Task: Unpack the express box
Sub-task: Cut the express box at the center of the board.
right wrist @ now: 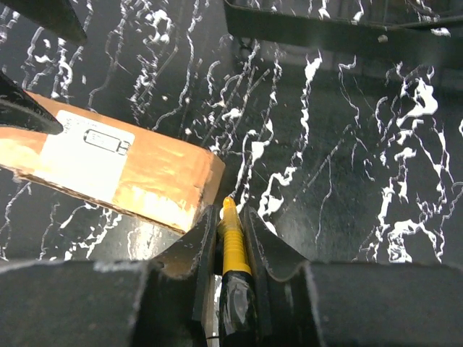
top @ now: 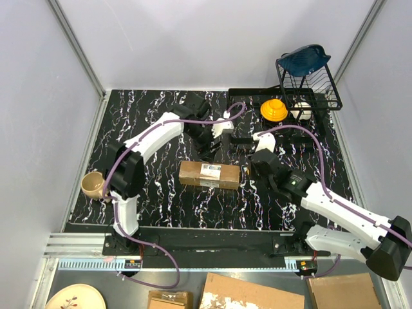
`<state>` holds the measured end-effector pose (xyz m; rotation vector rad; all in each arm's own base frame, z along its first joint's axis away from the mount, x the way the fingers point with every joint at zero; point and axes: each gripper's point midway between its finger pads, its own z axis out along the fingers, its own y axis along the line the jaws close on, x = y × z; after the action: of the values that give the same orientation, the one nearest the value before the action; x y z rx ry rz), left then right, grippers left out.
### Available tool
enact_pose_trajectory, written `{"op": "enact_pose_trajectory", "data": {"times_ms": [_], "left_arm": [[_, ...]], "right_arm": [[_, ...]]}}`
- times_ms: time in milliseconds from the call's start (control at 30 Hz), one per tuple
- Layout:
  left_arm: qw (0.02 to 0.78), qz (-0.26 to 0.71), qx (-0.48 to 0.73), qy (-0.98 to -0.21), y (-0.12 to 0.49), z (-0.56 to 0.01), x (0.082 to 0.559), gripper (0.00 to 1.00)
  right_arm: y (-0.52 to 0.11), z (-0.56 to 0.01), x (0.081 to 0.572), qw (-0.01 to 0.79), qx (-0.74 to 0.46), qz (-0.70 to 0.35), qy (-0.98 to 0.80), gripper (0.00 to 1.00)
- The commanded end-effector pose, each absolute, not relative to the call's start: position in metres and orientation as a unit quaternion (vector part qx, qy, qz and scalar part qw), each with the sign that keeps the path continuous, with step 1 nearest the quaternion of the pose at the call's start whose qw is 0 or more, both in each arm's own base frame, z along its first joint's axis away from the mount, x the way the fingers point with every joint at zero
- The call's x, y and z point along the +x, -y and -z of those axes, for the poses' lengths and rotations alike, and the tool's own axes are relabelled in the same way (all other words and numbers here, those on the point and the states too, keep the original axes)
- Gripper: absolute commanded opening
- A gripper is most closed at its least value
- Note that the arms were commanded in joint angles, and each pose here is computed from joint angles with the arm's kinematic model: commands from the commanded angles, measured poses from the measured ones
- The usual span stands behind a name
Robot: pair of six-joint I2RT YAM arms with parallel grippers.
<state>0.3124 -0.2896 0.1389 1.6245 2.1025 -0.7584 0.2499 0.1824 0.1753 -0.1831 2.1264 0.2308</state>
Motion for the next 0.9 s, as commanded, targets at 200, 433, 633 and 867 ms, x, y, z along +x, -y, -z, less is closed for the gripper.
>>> {"op": "enact_pose_trajectory", "data": {"times_ms": [200, 433, 633, 867], "left_arm": [[0.157, 0.259, 0.578, -0.758, 0.296, -0.077, 0.338, 0.77], [0.11, 0.238, 0.566, -0.782, 0.273, -0.034, 0.343, 0.74], [0.077, 0.223, 0.558, -0.795, 0.239, -0.023, 0.337, 0.7], [0.029, 0.218, 0.529, -0.82, 0.177, -0.017, 0.302, 0.66]], "right_arm": [[-0.197, -0.138, 0.251, 0.435, -0.044, -0.107, -0.893, 0.0], [-0.225, -0.136, 0.26, 0.444, -0.062, -0.156, -0.88, 0.0], [-0.241, -0.151, 0.267, 0.47, -0.079, -0.193, -0.858, 0.0], [-0.261, -0.157, 0.27, 0.474, -0.094, -0.232, -0.844, 0.0]]}}
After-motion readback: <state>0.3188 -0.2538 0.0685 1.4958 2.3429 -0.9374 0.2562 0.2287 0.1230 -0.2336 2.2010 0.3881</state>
